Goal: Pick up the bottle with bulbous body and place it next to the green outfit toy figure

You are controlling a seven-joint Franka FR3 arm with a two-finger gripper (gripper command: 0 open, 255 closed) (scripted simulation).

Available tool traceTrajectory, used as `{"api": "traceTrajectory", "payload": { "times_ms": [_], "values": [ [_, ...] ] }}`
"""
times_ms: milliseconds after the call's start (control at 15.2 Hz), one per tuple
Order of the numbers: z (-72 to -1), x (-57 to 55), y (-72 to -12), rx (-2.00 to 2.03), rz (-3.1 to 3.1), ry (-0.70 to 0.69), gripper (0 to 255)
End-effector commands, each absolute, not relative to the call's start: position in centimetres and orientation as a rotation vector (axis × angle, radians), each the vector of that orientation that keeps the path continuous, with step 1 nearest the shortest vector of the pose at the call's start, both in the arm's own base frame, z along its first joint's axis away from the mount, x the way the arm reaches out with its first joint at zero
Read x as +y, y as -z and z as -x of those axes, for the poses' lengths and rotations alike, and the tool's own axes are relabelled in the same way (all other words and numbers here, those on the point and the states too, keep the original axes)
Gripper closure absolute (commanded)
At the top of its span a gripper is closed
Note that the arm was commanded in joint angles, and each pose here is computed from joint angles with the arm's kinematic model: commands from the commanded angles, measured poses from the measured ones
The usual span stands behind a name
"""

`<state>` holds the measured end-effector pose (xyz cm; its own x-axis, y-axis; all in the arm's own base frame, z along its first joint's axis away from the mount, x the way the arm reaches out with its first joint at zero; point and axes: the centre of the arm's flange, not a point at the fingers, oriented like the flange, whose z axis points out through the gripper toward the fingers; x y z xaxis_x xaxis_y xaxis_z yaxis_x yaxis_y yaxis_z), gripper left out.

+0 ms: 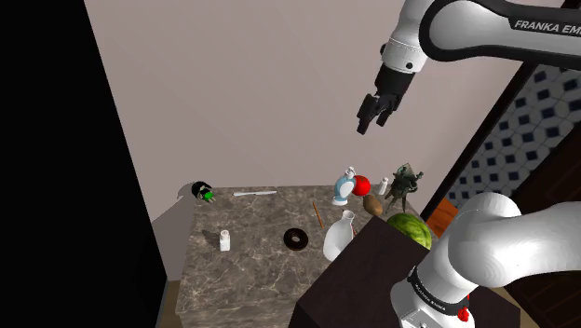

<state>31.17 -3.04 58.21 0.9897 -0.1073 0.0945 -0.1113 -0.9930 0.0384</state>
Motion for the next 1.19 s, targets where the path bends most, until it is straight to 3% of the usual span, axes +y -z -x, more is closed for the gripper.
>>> {"api": "traceTrajectory", "payload": {
  "times_ms": [0,1122],
  "values": [
    [-31.2,-3.0,-58.2,-0.17,-3.09,-0.143,0],
    [-31.2,-8.1,-36.3,-0.116,-3.125,-0.066,0]
  ]
}}
